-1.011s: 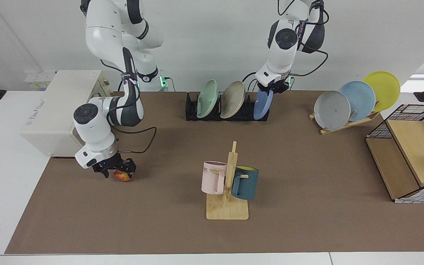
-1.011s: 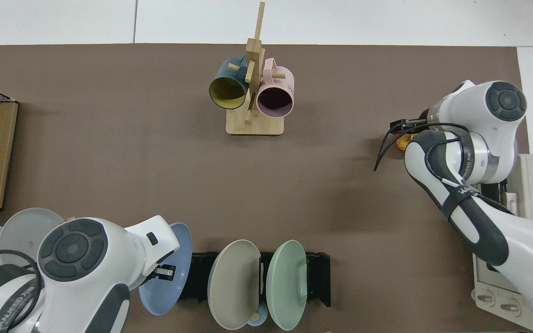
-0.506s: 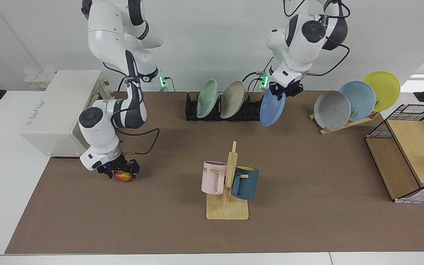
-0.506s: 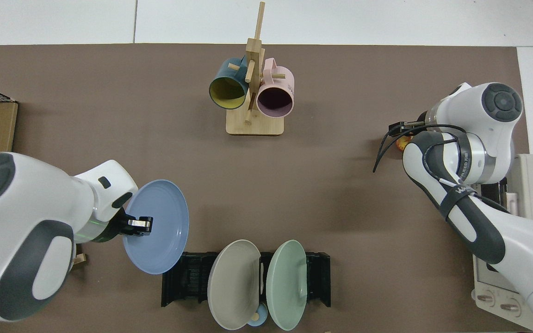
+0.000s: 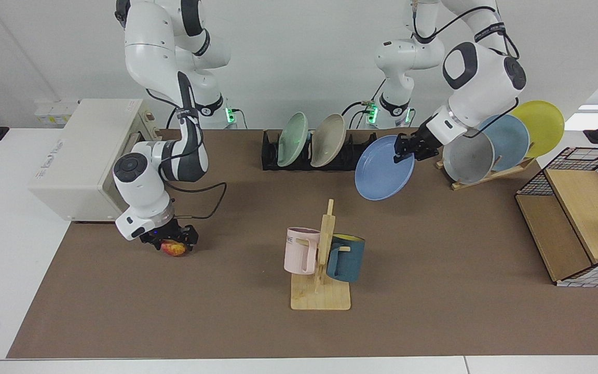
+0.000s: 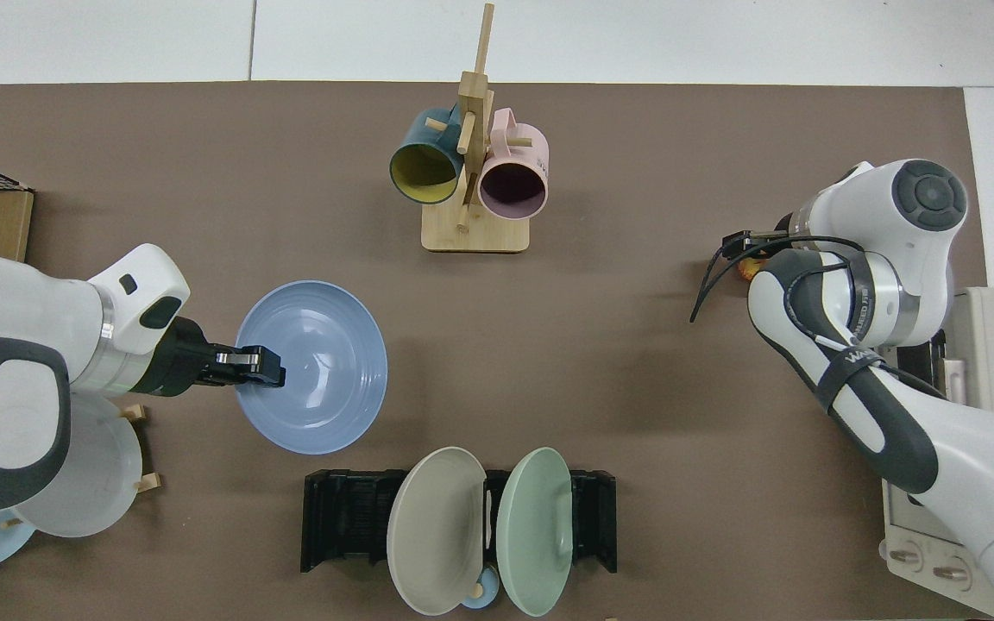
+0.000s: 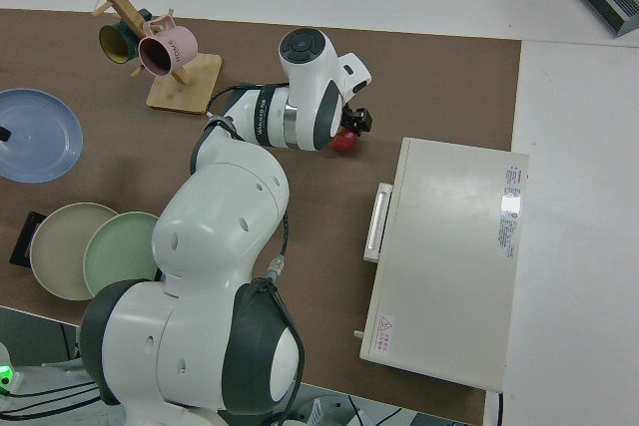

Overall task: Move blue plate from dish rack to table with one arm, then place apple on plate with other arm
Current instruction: 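Carry the blue plate to the table center with the left gripper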

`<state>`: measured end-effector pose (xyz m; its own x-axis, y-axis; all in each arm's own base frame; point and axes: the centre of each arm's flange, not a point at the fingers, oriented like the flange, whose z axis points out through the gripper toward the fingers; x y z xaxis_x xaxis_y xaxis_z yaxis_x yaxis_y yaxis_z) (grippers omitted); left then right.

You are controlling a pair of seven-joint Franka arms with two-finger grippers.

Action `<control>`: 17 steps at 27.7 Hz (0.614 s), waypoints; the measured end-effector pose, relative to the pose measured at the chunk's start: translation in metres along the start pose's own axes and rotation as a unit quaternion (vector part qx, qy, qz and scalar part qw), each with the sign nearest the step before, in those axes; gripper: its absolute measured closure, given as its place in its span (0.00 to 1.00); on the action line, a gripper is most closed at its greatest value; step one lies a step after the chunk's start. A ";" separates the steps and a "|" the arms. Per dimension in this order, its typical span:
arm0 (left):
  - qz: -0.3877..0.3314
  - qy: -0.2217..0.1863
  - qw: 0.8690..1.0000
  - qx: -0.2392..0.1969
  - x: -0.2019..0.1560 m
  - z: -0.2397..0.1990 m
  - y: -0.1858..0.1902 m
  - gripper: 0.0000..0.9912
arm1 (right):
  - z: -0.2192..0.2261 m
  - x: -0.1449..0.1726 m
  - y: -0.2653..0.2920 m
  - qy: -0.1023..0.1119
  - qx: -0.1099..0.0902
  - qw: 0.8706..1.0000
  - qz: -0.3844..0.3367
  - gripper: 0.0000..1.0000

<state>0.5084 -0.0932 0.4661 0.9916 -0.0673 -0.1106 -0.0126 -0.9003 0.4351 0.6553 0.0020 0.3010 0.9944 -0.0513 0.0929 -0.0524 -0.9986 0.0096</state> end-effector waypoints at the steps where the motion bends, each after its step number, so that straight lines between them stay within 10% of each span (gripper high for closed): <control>1: -0.001 -0.005 1.000 -0.007 0.003 0.007 -0.003 0.85 | 0.000 0.000 0.000 0.000 0.000 1.000 0.001 0.00; 17: -0.006 -0.009 0.991 -0.134 0.047 0.083 -0.046 0.85 | 0.002 -0.002 0.001 -0.004 0.000 1.000 0.012 0.21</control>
<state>0.5445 -0.0905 0.3666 0.9890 -0.0668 -0.1318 0.0365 -0.7541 0.6557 0.6533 0.0016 0.2983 0.9935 -0.0751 0.0858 -0.0761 -0.9971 0.0082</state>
